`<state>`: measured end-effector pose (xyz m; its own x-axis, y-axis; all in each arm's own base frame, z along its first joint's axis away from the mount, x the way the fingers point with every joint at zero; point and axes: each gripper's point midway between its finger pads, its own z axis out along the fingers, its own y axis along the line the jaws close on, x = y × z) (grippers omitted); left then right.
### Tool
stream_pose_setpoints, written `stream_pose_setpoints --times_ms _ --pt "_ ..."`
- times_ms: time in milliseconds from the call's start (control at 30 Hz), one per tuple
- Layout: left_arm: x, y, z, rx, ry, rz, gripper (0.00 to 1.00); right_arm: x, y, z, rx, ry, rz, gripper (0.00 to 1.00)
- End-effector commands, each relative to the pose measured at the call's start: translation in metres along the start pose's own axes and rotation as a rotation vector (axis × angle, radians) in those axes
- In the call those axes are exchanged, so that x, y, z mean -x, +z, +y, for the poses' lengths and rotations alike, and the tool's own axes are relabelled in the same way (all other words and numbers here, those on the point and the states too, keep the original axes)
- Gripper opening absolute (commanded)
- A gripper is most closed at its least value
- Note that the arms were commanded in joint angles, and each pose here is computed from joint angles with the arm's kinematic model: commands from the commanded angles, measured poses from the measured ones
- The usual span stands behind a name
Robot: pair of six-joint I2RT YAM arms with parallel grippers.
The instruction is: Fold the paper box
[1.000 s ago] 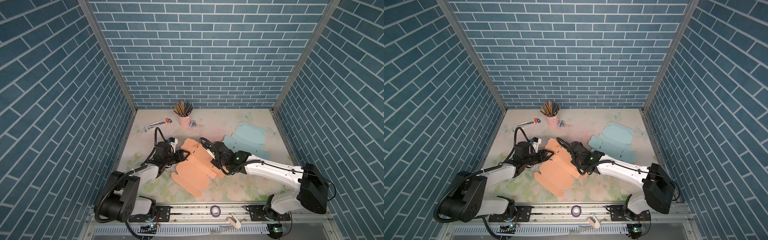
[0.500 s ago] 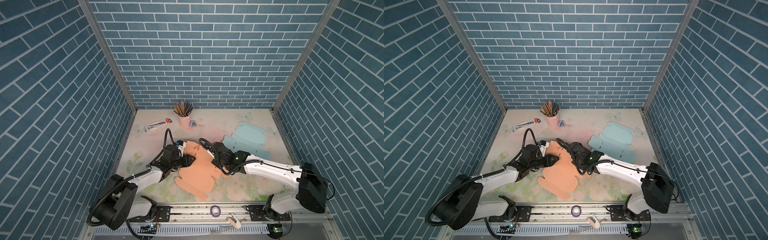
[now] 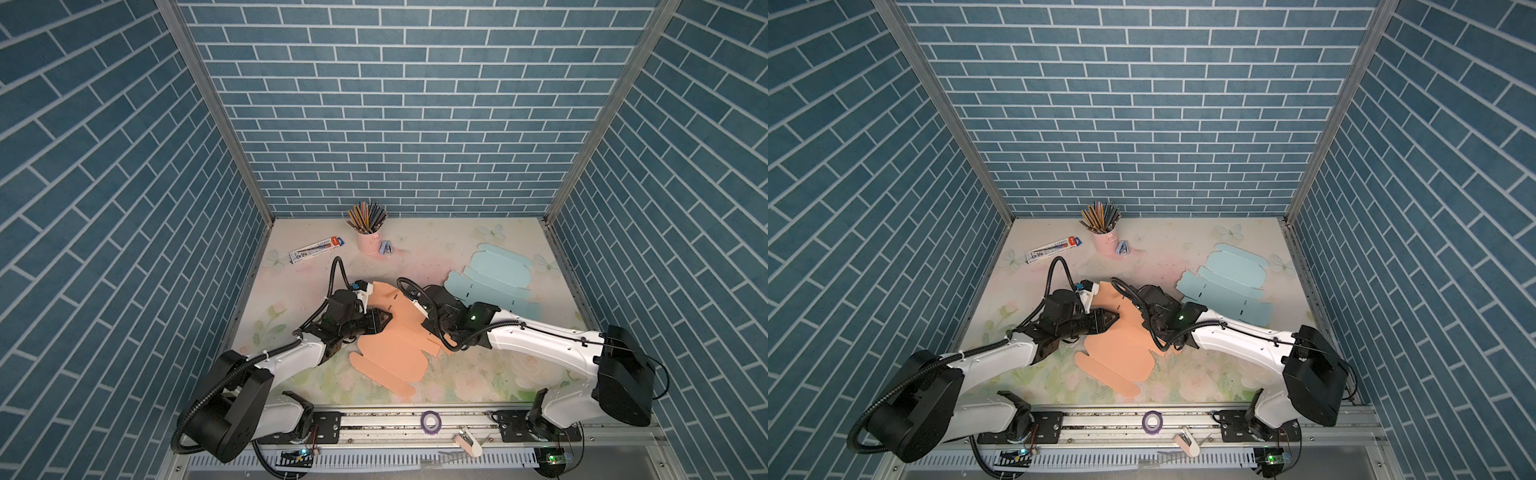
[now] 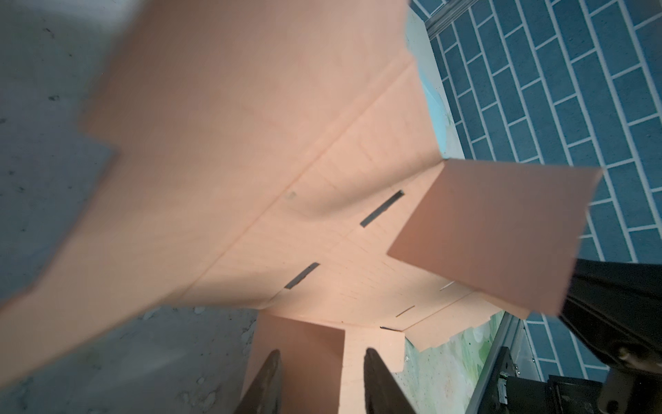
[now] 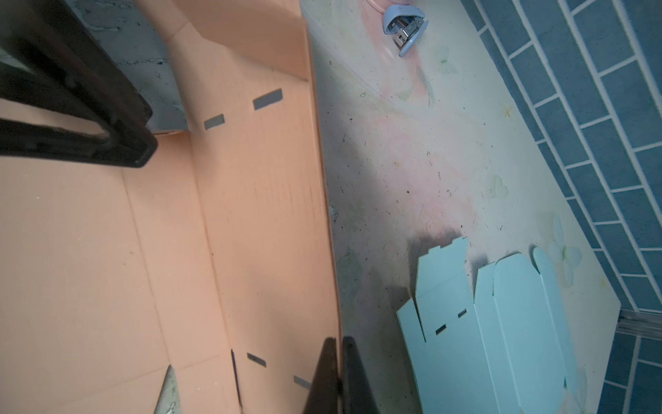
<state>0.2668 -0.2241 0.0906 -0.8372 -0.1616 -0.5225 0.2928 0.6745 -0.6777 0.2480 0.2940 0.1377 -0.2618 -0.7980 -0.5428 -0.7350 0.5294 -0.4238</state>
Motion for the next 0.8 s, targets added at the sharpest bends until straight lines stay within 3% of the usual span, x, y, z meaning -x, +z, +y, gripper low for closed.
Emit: stream_pose_setpoints --times_ms 0,267,500,767 --pt "-0.001 -0.006 -0.011 -0.042 0.025 -0.015 0.40 0.013 -0.004 -0.009 -0.060 -0.052 -0.053 0.00" --pt "0.010 -0.022 0.004 0.015 -0.035 -0.072 0.41 0.024 -0.009 -0.015 -0.163 -0.239 -0.090 0.00" --pt "0.038 -0.053 -0.013 0.018 -0.001 -0.167 0.40 0.020 -0.003 -0.019 -0.226 -0.350 -0.067 0.00" --pt "0.085 -0.099 0.016 0.085 -0.141 -0.336 0.36 0.023 0.003 -0.013 -0.259 -0.448 -0.071 0.00"
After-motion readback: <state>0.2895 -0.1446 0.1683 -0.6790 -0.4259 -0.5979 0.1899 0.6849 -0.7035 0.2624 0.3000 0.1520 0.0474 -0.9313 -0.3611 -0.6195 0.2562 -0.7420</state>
